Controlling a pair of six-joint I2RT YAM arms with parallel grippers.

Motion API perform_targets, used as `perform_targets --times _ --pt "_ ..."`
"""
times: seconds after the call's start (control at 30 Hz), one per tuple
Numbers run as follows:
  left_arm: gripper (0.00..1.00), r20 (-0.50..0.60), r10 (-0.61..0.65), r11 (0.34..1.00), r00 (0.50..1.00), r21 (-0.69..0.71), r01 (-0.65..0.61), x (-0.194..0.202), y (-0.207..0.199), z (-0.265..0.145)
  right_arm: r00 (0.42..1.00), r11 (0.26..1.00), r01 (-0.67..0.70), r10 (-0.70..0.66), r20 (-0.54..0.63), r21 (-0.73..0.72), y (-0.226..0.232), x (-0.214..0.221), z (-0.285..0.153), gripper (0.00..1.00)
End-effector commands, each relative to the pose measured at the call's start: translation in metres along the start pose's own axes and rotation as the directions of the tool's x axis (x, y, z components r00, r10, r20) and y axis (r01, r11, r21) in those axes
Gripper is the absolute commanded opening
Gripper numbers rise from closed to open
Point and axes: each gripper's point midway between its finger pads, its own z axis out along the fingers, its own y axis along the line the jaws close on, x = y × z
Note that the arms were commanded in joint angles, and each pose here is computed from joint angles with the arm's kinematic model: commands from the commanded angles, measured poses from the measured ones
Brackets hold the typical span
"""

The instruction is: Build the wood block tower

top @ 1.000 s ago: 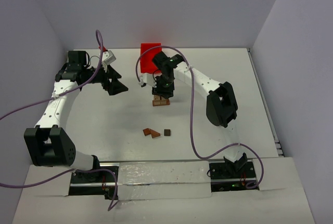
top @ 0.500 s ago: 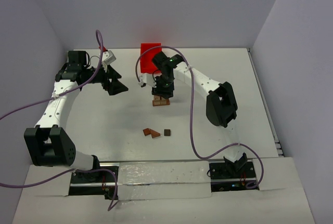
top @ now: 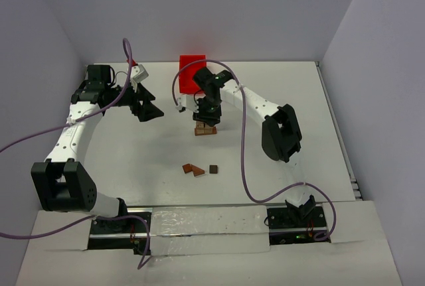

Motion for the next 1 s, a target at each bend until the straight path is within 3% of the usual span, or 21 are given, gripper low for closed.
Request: perform_targets --times 0.0,0.73,0.97 --pt "0.99 0.026 0.051 0.999 0.998 0.003 -0.051 -0.0136 0.0013 -0.0002 0.999 1.0 0.012 -0.013 0.039 0.026 -0.0073 -0.017 -0.0052 0.34" --pt "0.99 0.023 0.048 0.999 0.999 0.003 -0.048 -0.0111 0.0023 0.001 0.999 1.0 0.015 -0.016 0.043 0.025 -0.0056 -0.0218 -0.0044 0.39" --pt "0.99 0.022 0.04 0.999 0.999 0.003 -0.04 -0.0084 0.0037 0.0025 0.999 1.0 0.009 -0.01 0.036 0.024 -0.0045 -0.0198 -0.0042 0.59"
